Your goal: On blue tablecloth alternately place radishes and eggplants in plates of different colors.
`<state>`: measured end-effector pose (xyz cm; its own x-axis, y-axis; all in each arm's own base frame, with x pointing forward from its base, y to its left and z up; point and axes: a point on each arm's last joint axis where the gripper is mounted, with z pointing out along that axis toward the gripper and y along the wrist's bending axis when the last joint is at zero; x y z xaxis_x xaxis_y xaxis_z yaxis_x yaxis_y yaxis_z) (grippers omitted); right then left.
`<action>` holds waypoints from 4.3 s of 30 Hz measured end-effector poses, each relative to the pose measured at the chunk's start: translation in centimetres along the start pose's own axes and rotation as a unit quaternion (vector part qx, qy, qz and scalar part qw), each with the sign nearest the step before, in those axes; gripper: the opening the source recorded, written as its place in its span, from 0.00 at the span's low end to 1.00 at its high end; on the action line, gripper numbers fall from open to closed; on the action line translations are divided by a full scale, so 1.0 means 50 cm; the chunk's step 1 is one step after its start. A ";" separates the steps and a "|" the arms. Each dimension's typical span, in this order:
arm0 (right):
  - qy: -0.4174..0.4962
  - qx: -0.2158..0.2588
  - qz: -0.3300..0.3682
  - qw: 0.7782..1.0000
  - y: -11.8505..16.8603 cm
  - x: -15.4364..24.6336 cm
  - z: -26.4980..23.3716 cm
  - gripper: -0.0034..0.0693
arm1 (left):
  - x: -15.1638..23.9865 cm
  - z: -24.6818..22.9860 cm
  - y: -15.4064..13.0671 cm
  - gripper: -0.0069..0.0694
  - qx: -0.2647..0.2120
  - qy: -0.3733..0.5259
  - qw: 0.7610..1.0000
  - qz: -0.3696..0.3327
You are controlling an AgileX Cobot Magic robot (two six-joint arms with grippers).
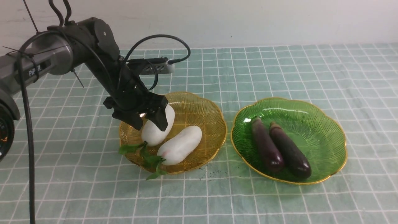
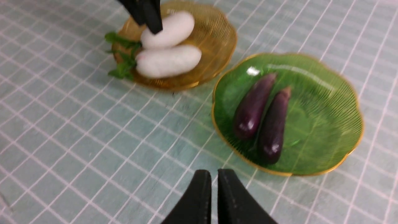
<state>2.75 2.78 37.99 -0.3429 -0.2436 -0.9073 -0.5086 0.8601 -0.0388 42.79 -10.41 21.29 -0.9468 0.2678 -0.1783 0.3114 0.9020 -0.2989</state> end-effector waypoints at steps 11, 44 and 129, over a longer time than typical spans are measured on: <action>-0.230 0.085 0.025 0.969 -0.017 0.118 0.039 0.08 | 0.004 -0.001 -0.006 0.48 0.017 0.012 1.000 -0.005; -0.227 0.098 0.034 0.968 -0.028 0.176 0.104 0.08 | 0.079 -0.329 -0.138 0.08 0.032 -0.173 0.983 0.058; -0.093 0.218 0.018 0.971 -0.052 0.354 0.189 0.08 | 0.756 -0.305 -0.171 0.08 -0.039 -0.543 0.834 0.088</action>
<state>5.49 0.46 18.06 -0.1856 -0.1605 -0.9694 -0.1024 0.9844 -0.1433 3.08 -2.85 31.41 -0.2427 -0.0283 -0.9697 0.3909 0.9120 -0.1245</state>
